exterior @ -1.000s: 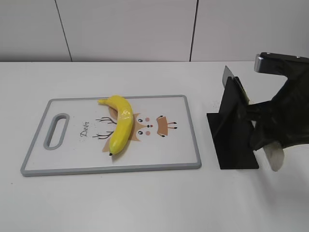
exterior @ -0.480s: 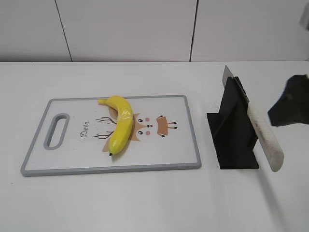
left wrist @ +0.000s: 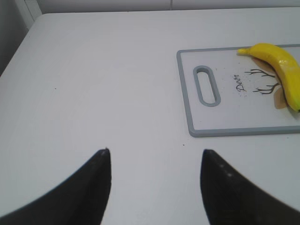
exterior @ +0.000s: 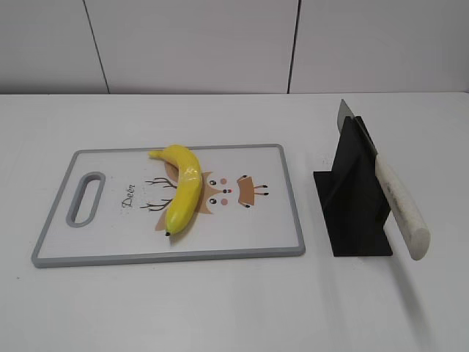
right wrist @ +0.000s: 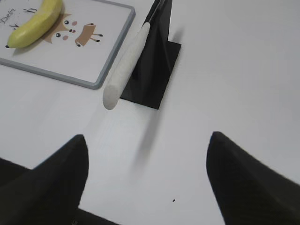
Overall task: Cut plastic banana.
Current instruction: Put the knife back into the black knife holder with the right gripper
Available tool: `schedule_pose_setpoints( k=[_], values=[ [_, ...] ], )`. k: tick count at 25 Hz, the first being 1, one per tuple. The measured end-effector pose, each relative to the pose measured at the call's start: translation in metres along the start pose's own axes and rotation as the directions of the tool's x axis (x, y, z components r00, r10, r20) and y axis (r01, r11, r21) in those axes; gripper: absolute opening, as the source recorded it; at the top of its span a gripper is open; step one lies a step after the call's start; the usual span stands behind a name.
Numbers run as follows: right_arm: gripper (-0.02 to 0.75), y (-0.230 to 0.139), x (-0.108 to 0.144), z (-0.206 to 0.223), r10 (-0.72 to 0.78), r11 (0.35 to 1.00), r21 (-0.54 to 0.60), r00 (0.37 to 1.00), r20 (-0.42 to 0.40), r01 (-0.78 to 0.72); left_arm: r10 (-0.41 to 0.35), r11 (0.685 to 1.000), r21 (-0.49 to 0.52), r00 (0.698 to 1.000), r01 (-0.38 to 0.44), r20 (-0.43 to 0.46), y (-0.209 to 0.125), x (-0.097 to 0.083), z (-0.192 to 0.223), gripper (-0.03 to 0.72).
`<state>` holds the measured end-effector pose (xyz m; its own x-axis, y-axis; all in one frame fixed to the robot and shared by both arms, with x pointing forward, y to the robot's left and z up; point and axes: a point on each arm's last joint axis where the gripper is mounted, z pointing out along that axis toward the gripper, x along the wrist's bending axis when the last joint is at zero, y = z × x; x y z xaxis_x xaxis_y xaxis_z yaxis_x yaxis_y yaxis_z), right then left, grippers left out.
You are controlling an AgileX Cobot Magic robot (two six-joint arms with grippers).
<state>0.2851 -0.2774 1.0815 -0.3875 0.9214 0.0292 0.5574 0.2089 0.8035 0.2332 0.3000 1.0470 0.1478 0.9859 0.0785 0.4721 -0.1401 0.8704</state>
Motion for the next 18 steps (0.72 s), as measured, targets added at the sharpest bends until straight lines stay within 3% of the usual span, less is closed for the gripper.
schedule_pose_setpoints(
  k=[7, 18],
  values=[
    [0.591, -0.046, -0.001, -0.021, -0.006, 0.993, -0.122, 1.000, 0.001, 0.006, 0.000, 1.000, -0.001, 1.000, 0.000, 0.000, 0.000, 0.000, 0.000, 0.564],
    [0.585, -0.054, -0.001, -0.031, 0.016, 0.980, -0.200, 0.999, 0.028, -0.010, -0.002, 1.000, -0.002, 1.000, 0.002, 0.000, 0.000, 0.000, 0.000, 0.560]
  ],
)
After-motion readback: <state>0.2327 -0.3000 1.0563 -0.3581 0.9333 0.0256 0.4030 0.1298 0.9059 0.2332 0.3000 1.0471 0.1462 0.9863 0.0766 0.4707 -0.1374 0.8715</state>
